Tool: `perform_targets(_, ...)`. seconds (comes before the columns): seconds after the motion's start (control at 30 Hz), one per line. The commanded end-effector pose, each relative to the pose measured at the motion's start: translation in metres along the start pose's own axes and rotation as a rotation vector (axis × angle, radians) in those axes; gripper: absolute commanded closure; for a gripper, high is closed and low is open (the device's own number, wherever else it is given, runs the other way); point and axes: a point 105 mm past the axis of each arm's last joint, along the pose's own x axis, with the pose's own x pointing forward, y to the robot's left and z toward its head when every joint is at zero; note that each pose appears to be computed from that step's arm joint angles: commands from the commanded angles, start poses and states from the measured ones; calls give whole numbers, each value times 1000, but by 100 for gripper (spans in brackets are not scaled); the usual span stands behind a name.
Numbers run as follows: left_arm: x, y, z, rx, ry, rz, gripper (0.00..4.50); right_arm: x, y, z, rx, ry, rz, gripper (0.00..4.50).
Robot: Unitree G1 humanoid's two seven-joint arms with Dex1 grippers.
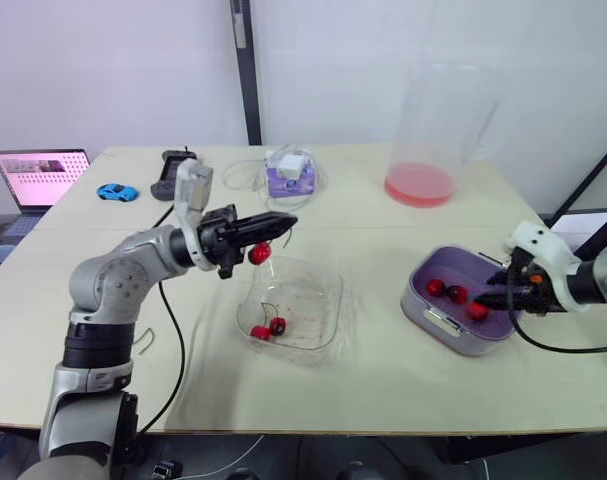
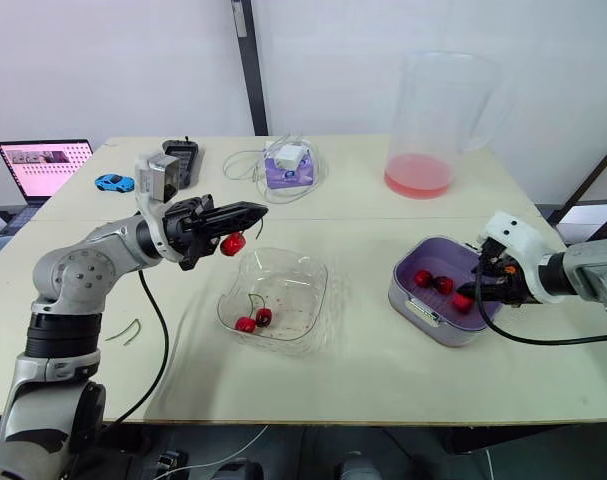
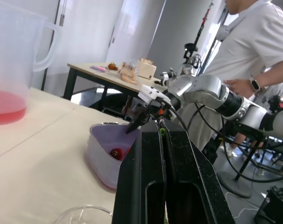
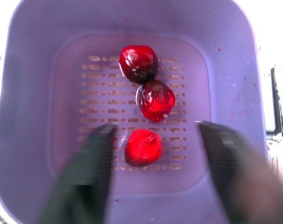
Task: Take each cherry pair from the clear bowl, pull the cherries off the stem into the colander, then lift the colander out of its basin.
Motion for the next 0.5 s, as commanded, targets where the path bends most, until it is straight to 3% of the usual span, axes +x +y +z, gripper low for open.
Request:
perform_targets(0.03,1,-4,9,41,-16,-16,450,-24,-11,20,-96,-20,-81,14)
perform_targets(0.13,2,-4,11,43,-24,-19,450,-30,1,37,-112,-83,-21,14)
perform_targets(0.3,4,-5,16,43,-39,-32,450,-31,58,113,-98,-476,270,14)
perform_targets(0.5,7,-5,16,47,-29,-47,450,-4,113,150,-127,-649,466,14)
